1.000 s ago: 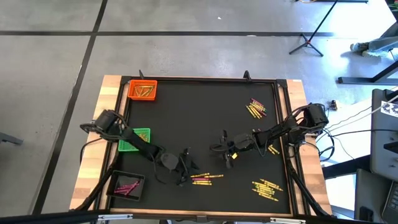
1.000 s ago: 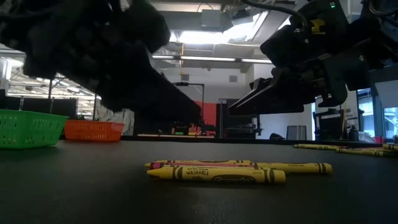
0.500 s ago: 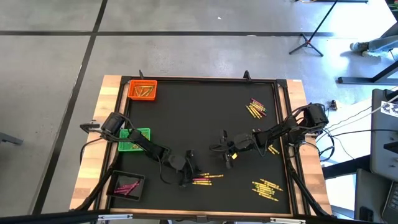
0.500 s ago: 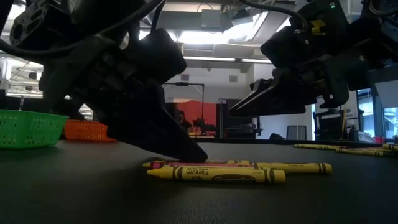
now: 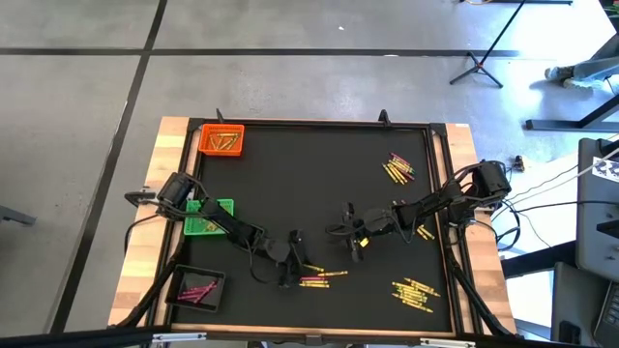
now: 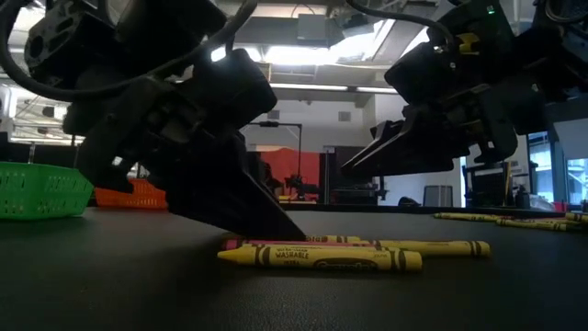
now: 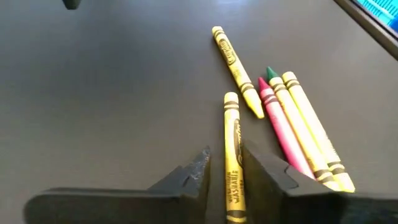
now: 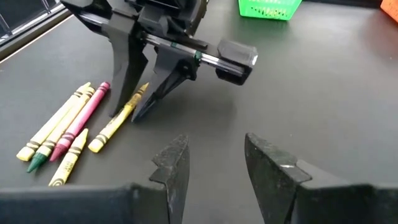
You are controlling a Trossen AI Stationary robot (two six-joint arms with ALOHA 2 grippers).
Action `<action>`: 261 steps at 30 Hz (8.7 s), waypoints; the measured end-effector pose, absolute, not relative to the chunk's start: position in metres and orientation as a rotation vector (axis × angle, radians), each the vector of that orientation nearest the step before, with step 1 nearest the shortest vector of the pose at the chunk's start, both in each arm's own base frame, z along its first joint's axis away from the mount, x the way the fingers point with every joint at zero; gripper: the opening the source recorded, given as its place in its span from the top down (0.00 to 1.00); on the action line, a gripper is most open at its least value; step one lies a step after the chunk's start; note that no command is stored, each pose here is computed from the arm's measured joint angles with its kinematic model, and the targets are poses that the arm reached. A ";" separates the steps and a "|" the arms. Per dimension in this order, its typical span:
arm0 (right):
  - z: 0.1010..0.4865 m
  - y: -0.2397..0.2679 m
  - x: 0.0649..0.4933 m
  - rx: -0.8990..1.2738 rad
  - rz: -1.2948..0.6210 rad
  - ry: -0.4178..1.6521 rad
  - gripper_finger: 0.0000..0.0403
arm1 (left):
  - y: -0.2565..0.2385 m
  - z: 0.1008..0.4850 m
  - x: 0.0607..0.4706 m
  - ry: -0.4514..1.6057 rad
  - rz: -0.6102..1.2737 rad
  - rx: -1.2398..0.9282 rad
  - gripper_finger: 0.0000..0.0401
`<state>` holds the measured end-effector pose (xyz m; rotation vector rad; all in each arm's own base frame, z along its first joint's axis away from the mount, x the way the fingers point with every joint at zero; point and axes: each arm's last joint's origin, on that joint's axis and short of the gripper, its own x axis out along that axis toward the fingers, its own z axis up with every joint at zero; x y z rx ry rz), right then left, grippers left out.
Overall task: Sort crayons
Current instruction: Put the yellow crayon into the green bin
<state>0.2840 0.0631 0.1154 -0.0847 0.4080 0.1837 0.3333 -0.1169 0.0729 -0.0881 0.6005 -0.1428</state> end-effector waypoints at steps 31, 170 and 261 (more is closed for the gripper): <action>0.116 0.061 0.285 -0.069 0.119 0.399 0.49 | -0.091 0.187 0.279 0.703 0.103 0.045 0.96; 0.104 0.114 0.294 -0.170 -0.040 0.587 0.97 | -0.116 0.148 0.252 0.605 0.180 0.081 0.73; 0.172 0.073 0.309 -0.338 0.130 0.241 0.58 | -0.038 0.200 0.239 0.552 0.223 -0.004 0.97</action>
